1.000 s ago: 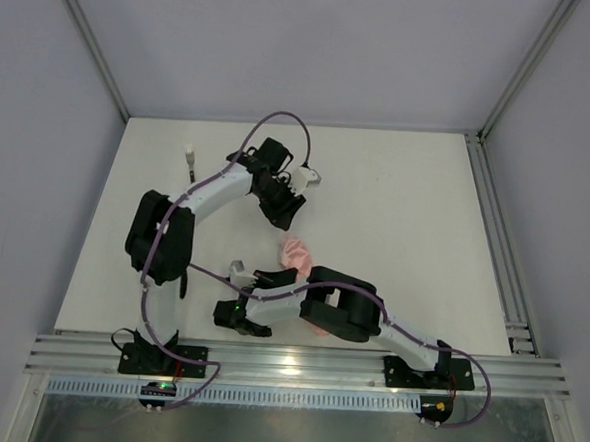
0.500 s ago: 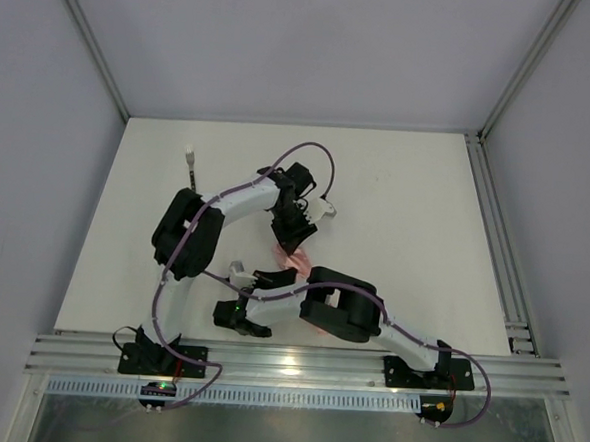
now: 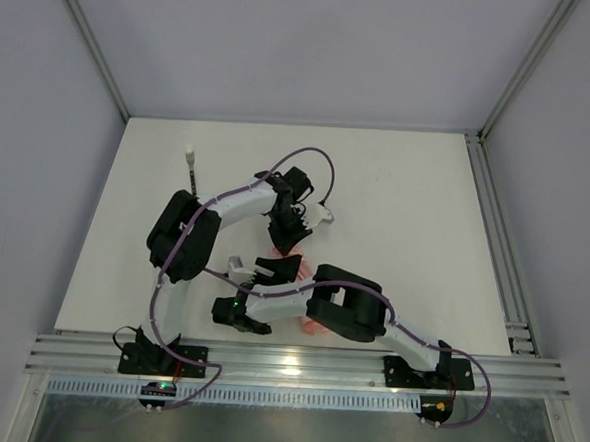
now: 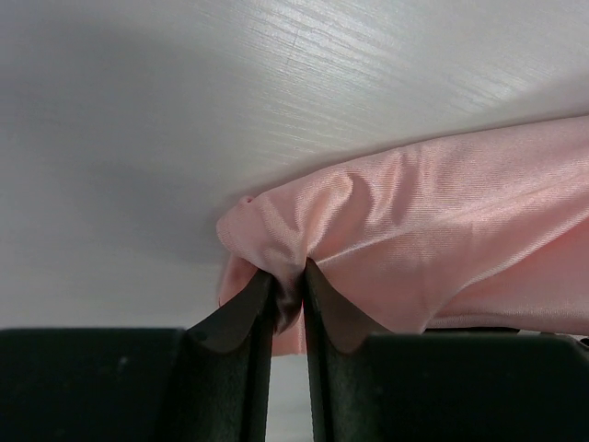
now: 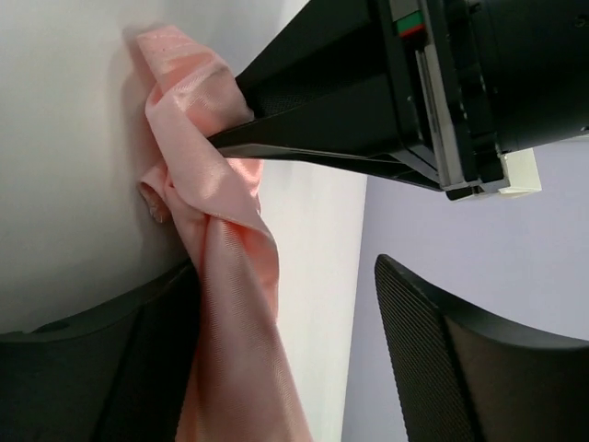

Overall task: Fold the napkin into a case and place the utensils inside
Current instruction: Turn over the smaller rectangle-folded napkin at the center of the board, then smooth out the smaller rectangle-folded napkin at the center of the board, then pick up the fork from the corner of the board.

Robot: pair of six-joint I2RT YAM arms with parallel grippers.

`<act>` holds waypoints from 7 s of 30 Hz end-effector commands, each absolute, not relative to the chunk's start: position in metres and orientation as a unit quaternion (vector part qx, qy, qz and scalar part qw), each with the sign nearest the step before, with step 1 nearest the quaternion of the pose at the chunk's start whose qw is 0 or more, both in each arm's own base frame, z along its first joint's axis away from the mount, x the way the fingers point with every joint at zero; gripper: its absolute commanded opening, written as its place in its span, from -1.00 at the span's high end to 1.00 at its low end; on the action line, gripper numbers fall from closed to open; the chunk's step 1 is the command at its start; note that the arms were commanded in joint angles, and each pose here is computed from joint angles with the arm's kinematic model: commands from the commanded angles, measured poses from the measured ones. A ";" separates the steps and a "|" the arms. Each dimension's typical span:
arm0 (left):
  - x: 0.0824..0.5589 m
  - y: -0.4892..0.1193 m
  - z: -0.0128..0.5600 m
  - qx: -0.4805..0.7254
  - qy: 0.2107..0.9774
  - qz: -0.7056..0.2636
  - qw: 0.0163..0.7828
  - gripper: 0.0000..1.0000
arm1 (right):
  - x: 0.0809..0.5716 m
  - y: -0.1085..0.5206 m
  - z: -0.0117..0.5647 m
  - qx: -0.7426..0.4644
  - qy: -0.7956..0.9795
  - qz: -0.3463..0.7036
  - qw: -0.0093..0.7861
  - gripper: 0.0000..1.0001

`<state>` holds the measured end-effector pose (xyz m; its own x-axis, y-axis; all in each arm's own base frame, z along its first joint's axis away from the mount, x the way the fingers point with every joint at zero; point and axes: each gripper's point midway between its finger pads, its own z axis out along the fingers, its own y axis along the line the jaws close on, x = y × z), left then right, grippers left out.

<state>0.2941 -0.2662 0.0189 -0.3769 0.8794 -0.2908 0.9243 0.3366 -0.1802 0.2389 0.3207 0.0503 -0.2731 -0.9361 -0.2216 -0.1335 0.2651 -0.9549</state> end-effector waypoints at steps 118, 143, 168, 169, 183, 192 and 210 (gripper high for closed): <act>0.276 -0.187 0.012 0.518 0.844 -0.093 0.101 0.41 | 0.246 0.301 0.090 -0.239 0.890 0.144 0.360 0.47; 0.295 -0.205 0.061 0.509 0.830 -0.101 0.207 0.26 | 0.221 0.252 0.044 -0.124 0.931 0.172 0.298 0.47; 0.242 -0.023 0.068 0.299 0.949 -0.037 0.094 -0.33 | 0.240 0.258 0.147 -0.185 0.886 0.186 0.383 0.23; 0.235 -0.019 0.060 0.295 0.952 -0.034 0.079 -0.32 | 0.240 0.259 0.148 -0.190 0.885 0.186 0.383 0.23; 0.283 -0.018 0.042 0.243 0.963 -0.075 0.086 -0.21 | 0.241 0.252 0.158 -0.195 0.877 0.180 0.401 0.21; 0.441 -0.009 0.073 0.142 0.958 -0.058 0.243 -0.31 | 0.243 0.250 0.144 -0.189 0.888 0.161 0.387 0.21; 0.480 0.000 -0.021 0.149 0.980 -0.070 0.114 1.00 | 0.249 0.247 0.141 -0.184 0.896 0.138 0.381 0.20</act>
